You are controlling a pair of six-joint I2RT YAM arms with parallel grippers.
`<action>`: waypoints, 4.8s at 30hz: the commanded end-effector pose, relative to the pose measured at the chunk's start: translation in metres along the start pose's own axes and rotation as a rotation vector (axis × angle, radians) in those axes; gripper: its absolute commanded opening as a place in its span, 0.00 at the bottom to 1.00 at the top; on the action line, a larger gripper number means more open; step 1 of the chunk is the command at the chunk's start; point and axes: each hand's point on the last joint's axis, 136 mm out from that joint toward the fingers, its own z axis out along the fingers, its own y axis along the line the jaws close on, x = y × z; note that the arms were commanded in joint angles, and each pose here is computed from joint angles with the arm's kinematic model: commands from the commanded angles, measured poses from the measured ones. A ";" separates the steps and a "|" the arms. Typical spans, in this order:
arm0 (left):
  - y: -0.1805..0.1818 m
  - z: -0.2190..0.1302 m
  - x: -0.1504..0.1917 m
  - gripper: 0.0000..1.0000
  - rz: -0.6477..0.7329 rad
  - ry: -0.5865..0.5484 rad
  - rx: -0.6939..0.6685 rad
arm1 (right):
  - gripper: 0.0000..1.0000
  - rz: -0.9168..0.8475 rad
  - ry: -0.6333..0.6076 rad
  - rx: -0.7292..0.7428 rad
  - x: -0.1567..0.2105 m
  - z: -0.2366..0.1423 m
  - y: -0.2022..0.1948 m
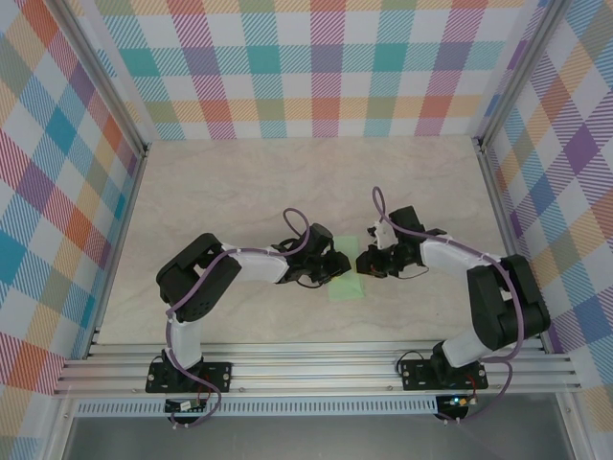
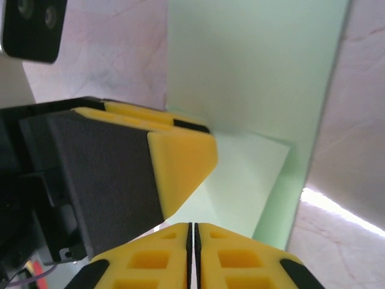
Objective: Fold a paper plane with a square sheet of paper (pick it up from the middle)
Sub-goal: Fold the triangle a second time at the center of the table.
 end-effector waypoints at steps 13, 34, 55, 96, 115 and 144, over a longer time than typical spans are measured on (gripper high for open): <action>0.012 0.009 0.008 0.32 0.005 0.013 -0.041 | 0.14 0.065 0.166 -0.046 0.029 0.024 -0.003; 0.013 0.010 0.008 0.32 0.007 0.018 -0.051 | 0.16 0.179 0.176 0.224 0.036 0.024 -0.048; 0.019 0.010 0.008 0.32 0.001 0.018 -0.075 | 0.18 0.259 0.222 0.223 0.070 0.019 -0.054; 0.014 0.008 0.010 0.31 0.012 0.031 -0.067 | 0.17 0.253 0.190 0.263 0.077 0.023 -0.054; 0.015 0.009 0.010 0.31 0.018 0.034 -0.073 | 0.24 0.366 0.132 0.247 0.084 0.002 -0.064; -0.006 0.006 0.007 0.33 0.036 0.034 -0.010 | 0.12 0.261 0.128 0.220 0.052 0.018 -0.050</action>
